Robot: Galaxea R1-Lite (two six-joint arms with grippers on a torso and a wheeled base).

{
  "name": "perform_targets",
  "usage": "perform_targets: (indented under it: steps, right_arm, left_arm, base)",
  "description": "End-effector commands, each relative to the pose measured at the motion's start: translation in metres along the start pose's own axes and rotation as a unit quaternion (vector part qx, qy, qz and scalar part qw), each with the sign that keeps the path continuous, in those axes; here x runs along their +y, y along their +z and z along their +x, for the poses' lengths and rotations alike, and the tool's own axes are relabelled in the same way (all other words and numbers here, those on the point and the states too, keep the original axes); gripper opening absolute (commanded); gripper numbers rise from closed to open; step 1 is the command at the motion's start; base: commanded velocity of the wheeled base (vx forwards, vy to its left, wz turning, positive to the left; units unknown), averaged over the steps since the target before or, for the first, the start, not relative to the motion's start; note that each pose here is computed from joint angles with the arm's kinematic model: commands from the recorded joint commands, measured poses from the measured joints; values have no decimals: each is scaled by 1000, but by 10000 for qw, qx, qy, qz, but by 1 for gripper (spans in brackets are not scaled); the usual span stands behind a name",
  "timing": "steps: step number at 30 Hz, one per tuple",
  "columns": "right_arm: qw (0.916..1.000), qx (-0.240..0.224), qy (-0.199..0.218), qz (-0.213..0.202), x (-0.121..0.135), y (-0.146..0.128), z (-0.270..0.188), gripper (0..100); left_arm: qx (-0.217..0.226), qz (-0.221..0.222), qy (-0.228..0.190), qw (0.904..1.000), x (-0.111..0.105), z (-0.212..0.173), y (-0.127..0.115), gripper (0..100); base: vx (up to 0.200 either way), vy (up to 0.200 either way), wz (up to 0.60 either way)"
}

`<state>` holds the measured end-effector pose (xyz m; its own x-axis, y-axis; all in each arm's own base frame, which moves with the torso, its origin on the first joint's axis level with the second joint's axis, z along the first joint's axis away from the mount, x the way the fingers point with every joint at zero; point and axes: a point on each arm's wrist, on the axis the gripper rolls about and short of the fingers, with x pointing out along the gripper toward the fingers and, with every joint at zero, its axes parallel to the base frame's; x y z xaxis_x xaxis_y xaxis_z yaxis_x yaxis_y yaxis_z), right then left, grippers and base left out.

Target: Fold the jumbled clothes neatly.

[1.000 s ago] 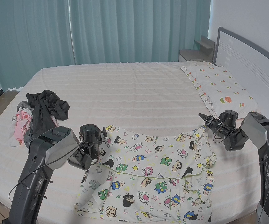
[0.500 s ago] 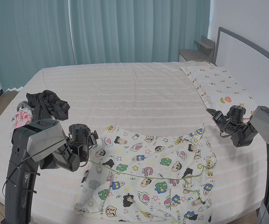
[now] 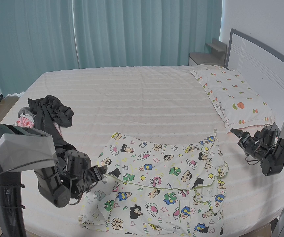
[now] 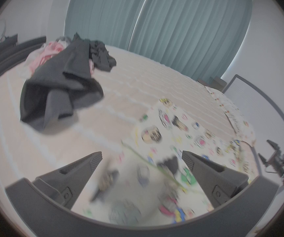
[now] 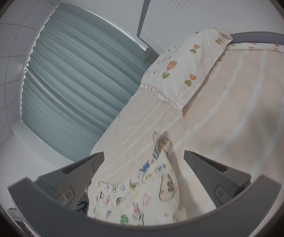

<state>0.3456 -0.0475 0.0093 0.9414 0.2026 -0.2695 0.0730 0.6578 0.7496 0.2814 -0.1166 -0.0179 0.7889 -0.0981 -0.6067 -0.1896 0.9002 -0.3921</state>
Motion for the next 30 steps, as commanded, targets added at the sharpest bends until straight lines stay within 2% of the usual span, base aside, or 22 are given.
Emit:
perform_targets:
  steps: [1, 2, 3, 4, 11, 16, 20, 25, 30]
  right_arm:
    - [9998, -74, 159, -10, 13, 2, -72, 100]
    - [9998, -74, 159, -10, 13, 2, -72, 100]
    - [9999, -73, 128, 24, 10, 2, -73, 100]
    - [9999, -52, 130, 23, 9, 2, -73, 100]
    - [9999, -65, 123, 40, 7, 3, -73, 100]
    - [9999, -45, 104, 45, 6, 2, -72, 100]
    - [9999, -51, 98, 45, 6, 2, -73, 100]
    - [9999, -35, 93, 50, 6, 2, -72, 100]
    - [9999, -46, 93, 49, 6, 2, -73, 100]
  left_arm:
    - [1005, -271, -519, 9932, -8, -82, -49, 100]
    - [1005, -271, -519, 9932, -8, -82, -49, 100]
    - [1283, -345, -439, 9902, -5, -89, -64, 100]
    - [1360, -373, -407, 9892, -5, -90, -68, 100]
    - [1486, -607, -239, 9867, -2, -87, -74, 100]
    - [1581, -545, 39, 9859, 6, -79, -83, 100]
    - [1507, -598, 23, 9868, 6, -70, -86, 100]
    - [1249, -643, -222, 9898, 2, -58, -88, 100]
    - [999, -381, -225, 9940, 3, -46, -94, 100]
  base:
    - [0, 0, 0]
    - [0, 0, 0]
    - [0, 0, 0]
    - [0, 0, 0]
    - [0, 0, 0]
    - [0, 0, 0]
    - [0, 0, 0]
    - [0, 0, 0]
    - [0, 0, 0]
